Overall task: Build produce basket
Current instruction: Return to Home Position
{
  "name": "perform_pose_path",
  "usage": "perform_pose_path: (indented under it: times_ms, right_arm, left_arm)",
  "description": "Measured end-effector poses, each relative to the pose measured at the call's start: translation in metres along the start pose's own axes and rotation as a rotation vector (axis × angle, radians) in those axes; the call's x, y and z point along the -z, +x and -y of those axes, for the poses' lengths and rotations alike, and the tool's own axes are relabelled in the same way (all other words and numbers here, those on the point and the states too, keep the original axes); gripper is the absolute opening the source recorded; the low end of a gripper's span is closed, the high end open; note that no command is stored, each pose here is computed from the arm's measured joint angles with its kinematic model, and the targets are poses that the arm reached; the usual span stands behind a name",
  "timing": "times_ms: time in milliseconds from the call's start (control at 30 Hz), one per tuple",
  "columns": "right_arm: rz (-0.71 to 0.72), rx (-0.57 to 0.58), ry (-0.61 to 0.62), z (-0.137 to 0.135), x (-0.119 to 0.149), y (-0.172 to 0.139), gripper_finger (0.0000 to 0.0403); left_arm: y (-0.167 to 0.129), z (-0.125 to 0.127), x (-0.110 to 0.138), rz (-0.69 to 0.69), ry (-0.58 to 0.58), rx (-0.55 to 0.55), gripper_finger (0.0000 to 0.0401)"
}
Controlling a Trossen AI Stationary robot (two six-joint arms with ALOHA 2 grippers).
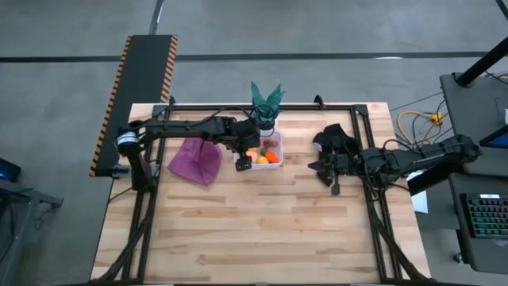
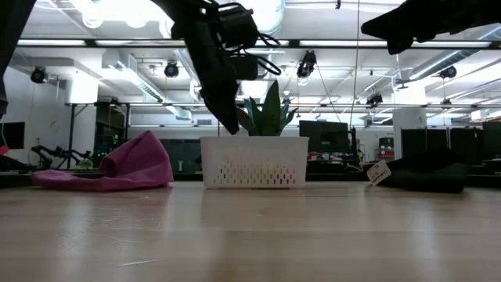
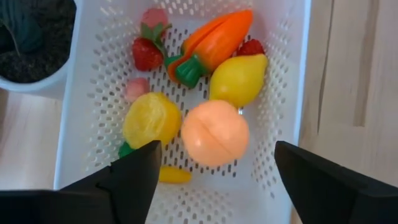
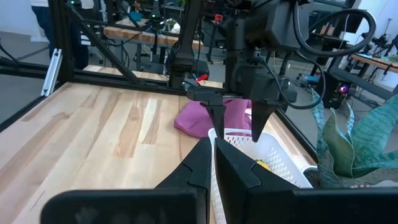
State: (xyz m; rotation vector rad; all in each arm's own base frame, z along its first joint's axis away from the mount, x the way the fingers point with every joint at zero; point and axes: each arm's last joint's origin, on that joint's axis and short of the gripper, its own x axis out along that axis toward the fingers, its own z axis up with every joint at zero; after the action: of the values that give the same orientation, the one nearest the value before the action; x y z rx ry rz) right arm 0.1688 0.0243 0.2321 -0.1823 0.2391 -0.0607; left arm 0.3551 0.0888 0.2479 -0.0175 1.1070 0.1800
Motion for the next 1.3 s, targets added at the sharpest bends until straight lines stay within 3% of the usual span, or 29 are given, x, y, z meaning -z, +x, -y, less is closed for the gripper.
perform_pose_path:
  times_ms: [167,333,633,733,933,1167,1300]
  right_arm:
    - [0.000,0.000,-0.002,0.000,0.000,0.000,0.0013]
    - [0.000,0.000,-0.002,0.000,0.000,0.000,0.0013]
    - [-0.006,0.000,0.020,0.000,0.001,0.000,0.0013]
    - [-0.008,-0.001,0.022,0.000,0.001,0.000,0.0013]
    - [-0.010,-0.002,0.014,0.000,0.001,0.000,0.0013]
    - [-0.009,-0.002,0.013,0.000,0.001,0.000,0.0013]
    - [-0.009,-0.002,0.014,0.000,0.001,0.000,0.0013]
  left_arm:
    - [-0.002,0.004,-0.005,0.041,0.005,0.035,0.0301]
    - [-0.013,0.023,-0.025,0.263,0.037,0.179,0.0277]
    - [-0.025,0.061,-0.043,0.735,0.208,0.217,0.0162]
    - [-0.028,0.065,-0.037,0.802,0.251,0.206,0.0118]
    - [-0.050,0.066,0.003,0.897,0.305,0.185,0.0014]
    - [-0.113,0.054,0.094,1.045,0.246,0.065,0.0001]
    - [-0.134,0.050,0.151,1.161,0.229,0.041,0.0001]
